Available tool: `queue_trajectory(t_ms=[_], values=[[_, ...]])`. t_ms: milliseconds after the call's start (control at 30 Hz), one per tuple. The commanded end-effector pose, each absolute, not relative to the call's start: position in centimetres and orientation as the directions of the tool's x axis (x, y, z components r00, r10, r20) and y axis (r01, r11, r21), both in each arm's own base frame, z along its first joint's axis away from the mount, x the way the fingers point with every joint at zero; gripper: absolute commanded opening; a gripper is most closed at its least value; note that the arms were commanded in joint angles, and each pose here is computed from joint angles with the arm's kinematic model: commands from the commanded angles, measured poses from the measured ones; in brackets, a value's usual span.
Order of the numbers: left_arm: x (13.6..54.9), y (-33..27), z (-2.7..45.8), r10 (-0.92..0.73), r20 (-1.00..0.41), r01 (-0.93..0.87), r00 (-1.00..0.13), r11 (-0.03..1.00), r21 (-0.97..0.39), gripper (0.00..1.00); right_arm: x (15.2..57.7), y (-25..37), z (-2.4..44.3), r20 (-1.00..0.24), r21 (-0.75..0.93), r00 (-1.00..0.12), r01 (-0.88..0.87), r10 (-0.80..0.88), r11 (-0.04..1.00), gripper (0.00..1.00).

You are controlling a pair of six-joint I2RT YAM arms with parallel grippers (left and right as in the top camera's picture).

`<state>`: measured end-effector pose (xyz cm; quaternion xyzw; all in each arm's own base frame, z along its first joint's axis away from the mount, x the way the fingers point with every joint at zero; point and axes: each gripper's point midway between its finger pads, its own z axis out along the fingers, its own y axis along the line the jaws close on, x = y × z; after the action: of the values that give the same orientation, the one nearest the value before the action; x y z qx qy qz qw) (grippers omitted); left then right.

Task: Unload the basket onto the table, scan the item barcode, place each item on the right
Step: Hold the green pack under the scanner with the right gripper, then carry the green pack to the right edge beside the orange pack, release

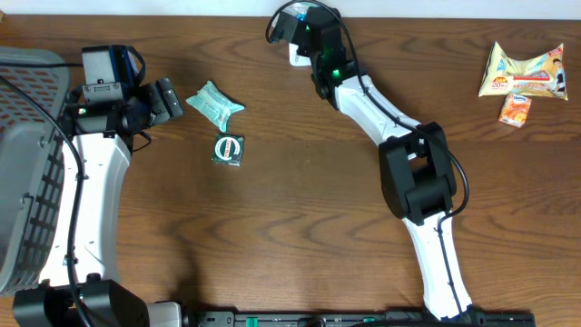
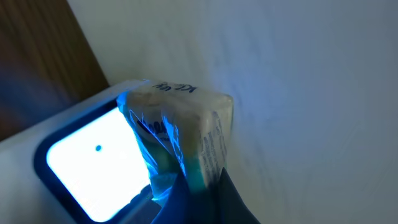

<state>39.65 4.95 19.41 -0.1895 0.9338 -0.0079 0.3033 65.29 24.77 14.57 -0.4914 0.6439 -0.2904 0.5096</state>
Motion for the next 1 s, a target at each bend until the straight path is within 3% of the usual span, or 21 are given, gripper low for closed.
queue_trajectory(t_ms=[0, 100, 233, 467, 700, 833, 967], values=[[39.5, 5.2, 19.0, -0.37, -0.553, -0.364, -0.746, 0.923, -0.126, 0.98, 65.0, 24.5, 15.0, -0.32, -0.887, -0.005, -0.349, -0.947, 0.302, 0.01], [39.5, 5.2, 19.0, -0.37, -0.553, -0.364, -0.746, 0.923, -0.126, 0.98, 64.6, 24.4, 14.1, -0.318, -0.873, -0.02, -0.385, -0.948, 0.301, 0.01], [39.5, 5.2, 19.0, -0.37, -0.553, -0.364, -0.746, 0.923, -0.126, 0.97, 64.6, 24.1, 14.6, -0.399, -0.841, -0.064, -0.371, -0.915, 0.393, 0.01], [39.5, 5.2, 19.0, -0.37, -0.553, -0.364, -0.746, 0.923, -0.126, 0.98, 64.8, 21.4, 19.8, -0.542, -0.789, -0.154, -0.244, -0.826, 0.564, 0.01], [39.5, 5.2, 19.0, -0.37, -0.553, -0.364, -0.746, 0.923, -0.126, 0.98, 64.7, 11.4, 24.0, -0.672, -0.685, -0.363, -0.027, -0.646, 0.728, 0.01], [39.5, 5.2, 19.0, -0.37, -0.553, -0.364, -0.746, 0.923, -0.126, 0.98, 63.3, 2.5, 21.7, -0.685, -0.6, -0.558, 0.067, -0.469, 0.797, 0.01], [39.5, 5.2, 19.0, -0.37, -0.553, -0.364, -0.746, 0.923, -0.126, 0.98, 60.1, -6.6, 17.7, -0.619, -0.539, -0.74, 0.158, -0.262, 0.827, 0.01]])
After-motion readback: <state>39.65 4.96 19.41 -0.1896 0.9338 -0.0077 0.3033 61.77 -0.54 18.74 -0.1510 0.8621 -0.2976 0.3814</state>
